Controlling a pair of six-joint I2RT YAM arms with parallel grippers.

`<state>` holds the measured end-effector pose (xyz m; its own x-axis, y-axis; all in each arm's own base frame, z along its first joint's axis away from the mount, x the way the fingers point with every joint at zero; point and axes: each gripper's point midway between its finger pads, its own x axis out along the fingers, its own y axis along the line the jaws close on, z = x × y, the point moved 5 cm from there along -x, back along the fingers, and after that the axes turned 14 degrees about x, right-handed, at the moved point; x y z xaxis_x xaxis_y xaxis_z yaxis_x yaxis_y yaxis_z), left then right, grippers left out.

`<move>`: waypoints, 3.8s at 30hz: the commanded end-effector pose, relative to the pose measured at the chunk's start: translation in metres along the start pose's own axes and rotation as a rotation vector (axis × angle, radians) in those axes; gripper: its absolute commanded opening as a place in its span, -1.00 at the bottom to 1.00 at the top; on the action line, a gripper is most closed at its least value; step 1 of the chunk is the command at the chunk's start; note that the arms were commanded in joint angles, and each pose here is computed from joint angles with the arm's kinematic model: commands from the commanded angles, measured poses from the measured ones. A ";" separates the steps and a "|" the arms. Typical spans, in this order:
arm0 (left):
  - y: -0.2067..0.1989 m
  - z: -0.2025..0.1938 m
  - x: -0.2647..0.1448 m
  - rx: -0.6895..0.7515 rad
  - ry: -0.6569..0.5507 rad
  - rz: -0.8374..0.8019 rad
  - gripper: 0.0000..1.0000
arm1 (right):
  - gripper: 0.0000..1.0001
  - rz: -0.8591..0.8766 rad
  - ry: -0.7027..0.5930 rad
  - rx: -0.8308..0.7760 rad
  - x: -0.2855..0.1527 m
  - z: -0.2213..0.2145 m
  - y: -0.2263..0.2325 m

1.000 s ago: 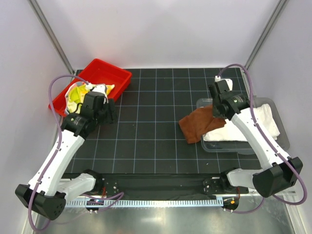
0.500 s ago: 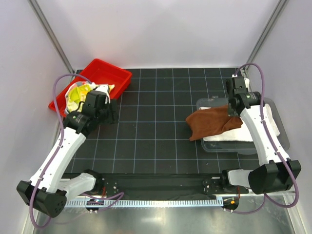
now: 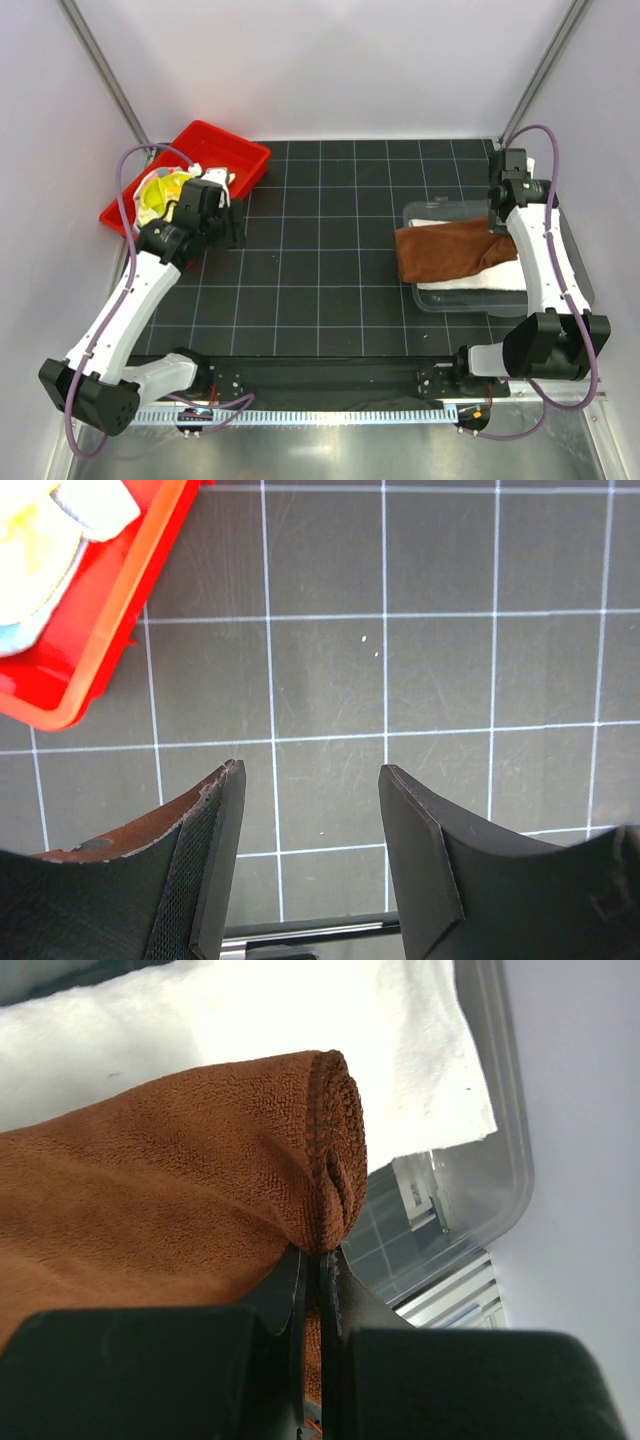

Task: Fold and stack the towels
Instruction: Neatly place the folded towel into the bin, then grab crumpled towel, then move the towel to the center of the board

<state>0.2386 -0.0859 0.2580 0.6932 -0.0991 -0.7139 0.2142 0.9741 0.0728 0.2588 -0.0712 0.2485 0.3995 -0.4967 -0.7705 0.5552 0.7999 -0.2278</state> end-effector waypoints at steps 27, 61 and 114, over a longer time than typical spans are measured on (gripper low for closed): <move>-0.006 0.041 0.000 0.014 -0.062 -0.042 0.22 | 0.35 -0.169 0.028 0.190 0.121 0.056 -0.021; 0.181 0.072 0.055 -0.381 -0.006 0.491 0.31 | 0.91 0.577 -0.045 0.336 -0.005 0.064 0.127; -0.023 0.188 -0.124 -0.280 -0.635 -0.503 -1.00 | 0.99 1.610 -0.244 -0.207 -0.251 -0.069 0.246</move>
<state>0.2608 -0.1141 0.4999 0.8842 -0.4610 -0.0757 0.4290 0.8654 -0.2590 0.2521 0.2574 0.3394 0.5383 0.7960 -0.2768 -0.5262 0.5740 0.6274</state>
